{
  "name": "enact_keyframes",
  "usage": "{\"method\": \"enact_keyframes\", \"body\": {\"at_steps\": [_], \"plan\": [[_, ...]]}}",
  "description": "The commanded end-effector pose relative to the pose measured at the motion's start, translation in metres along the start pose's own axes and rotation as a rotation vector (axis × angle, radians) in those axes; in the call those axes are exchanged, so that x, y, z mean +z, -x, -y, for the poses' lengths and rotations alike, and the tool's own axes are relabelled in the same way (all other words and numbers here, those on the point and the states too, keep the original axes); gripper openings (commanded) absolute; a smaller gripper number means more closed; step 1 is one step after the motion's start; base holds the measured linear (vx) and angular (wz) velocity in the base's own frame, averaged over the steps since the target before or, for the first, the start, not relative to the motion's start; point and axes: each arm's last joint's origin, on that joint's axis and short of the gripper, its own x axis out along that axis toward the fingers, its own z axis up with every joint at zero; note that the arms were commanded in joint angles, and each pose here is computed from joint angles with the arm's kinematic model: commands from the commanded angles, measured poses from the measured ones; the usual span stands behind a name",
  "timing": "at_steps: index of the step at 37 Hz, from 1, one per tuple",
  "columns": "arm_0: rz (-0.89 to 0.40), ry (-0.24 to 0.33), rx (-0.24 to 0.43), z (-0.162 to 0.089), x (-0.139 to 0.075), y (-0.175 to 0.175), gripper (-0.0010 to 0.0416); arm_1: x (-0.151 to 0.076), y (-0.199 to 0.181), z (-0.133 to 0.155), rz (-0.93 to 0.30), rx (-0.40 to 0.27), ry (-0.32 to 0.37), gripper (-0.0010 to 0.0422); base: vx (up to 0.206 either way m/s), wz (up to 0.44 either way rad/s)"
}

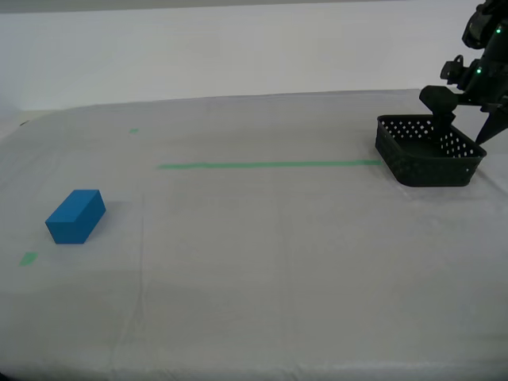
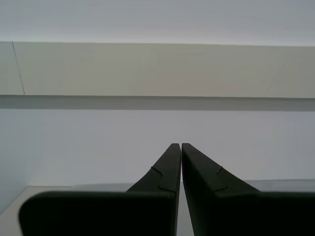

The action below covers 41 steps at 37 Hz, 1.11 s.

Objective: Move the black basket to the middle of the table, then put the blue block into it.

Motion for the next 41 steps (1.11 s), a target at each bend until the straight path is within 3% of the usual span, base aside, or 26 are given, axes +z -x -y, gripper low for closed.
{"method": "enact_keyframes", "body": {"at_steps": [1,30,41], "plan": [[0.025,-0.005,0.0,0.0,0.002,0.001,0.04,0.001,0.0,0.0,0.007,-0.002,-0.001,0.0,0.0,0.0],[0.031,-0.007,-0.025,0.001,-0.008,-0.015,0.04,0.001,0.0,0.0,0.006,-0.002,-0.002,0.0,0.0,0.0],[0.035,-0.007,-0.026,0.001,-0.008,-0.015,0.0369,0.001,0.0,0.0,0.006,-0.003,-0.002,0.0,0.0,0.0]]}}
